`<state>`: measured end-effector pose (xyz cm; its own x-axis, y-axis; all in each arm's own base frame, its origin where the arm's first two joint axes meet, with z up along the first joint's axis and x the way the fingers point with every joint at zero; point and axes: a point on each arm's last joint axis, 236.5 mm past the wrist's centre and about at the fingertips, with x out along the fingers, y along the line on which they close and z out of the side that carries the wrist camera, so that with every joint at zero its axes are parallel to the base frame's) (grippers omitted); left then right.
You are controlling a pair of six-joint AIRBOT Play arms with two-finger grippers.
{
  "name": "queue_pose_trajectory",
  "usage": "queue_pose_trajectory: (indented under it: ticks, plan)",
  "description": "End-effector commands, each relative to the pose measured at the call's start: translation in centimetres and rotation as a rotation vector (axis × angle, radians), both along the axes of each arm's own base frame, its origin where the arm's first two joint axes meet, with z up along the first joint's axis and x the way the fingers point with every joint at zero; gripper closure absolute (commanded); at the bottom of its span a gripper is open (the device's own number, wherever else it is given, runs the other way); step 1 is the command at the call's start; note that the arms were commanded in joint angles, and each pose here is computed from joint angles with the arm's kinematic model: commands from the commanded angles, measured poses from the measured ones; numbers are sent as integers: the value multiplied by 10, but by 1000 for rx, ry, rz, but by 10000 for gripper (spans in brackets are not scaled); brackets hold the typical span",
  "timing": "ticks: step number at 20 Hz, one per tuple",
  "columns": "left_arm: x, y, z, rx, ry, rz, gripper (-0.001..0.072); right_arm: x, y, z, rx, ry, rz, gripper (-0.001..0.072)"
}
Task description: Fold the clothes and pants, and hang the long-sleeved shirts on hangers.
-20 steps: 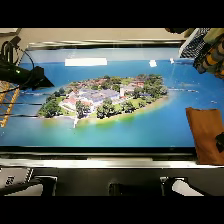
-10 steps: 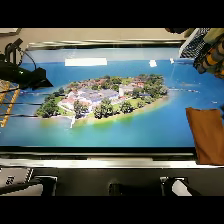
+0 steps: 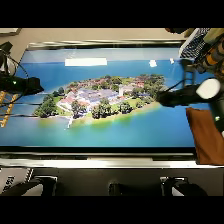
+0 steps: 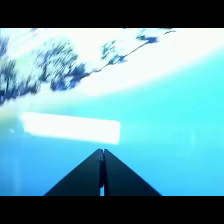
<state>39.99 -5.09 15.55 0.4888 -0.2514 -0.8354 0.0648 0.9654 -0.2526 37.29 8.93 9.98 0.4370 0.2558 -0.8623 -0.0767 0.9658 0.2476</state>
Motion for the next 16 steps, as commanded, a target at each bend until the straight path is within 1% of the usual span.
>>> queue_pose_trajectory:
  ticks: [1, 16]
  plan:
    - [-4, 8, 3, 29, -23, 18, 691, -20, 43, -5, -102, 1, 174, 679]
    - [-3, 8, 2, 30, -26, 17, 691, -22, 43, -6, -100, 11, 171, 677]
